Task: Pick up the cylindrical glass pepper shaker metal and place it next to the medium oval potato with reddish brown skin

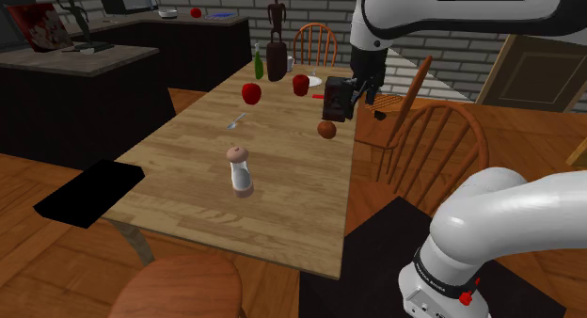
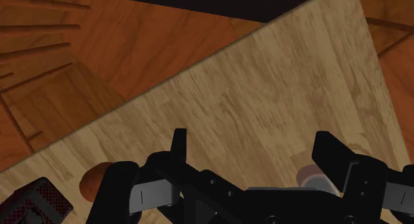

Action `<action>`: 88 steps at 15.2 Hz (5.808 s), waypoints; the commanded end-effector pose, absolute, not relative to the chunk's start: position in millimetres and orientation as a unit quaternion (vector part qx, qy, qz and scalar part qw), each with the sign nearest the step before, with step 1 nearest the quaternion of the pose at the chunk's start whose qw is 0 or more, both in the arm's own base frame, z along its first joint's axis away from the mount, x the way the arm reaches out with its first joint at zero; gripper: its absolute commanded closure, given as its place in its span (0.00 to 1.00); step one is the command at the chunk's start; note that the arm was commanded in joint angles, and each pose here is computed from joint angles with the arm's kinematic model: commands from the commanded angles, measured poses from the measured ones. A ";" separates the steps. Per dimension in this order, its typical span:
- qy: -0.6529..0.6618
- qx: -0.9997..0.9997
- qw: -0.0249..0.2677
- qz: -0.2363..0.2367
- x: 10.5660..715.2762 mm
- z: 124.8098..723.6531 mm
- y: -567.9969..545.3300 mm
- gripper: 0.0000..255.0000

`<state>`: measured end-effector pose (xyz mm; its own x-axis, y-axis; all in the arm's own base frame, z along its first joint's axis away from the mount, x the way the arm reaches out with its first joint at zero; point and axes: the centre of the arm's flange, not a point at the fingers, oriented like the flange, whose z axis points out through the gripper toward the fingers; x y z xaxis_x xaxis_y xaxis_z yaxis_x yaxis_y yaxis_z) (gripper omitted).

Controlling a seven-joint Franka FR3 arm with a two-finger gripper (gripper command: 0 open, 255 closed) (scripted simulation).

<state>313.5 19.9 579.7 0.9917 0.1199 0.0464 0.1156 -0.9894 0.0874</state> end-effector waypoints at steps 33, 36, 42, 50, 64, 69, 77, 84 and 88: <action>0.181 0.983 0.007 -0.043 602.6 429.5 265.0 0.00; 0.181 0.983 0.007 -0.043 601.3 413.8 264.5 0.00; 0.181 0.983 0.007 -0.043 599.7 395.0 264.0 0.00; 0.181 0.983 0.007 -0.043 599.6 395.1 264.0 1.00; 0.181 0.983 0.007 -0.043 599.7 431.9 264.0 1.00; 0.181 0.983 0.007 -0.043 599.7 458.3 264.0 1.00; 0.181 0.983 0.007 -0.043 599.7 500.6 264.0 1.00; 0.181 0.983 0.007 -0.043 599.7 537.5 264.0 1.00; 0.181 0.983 0.007 -0.043 606.7 538.6 225.0 1.00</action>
<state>607.1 236.9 536.9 0.9310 0.3541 -0.0883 0.3553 -0.9347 -0.0023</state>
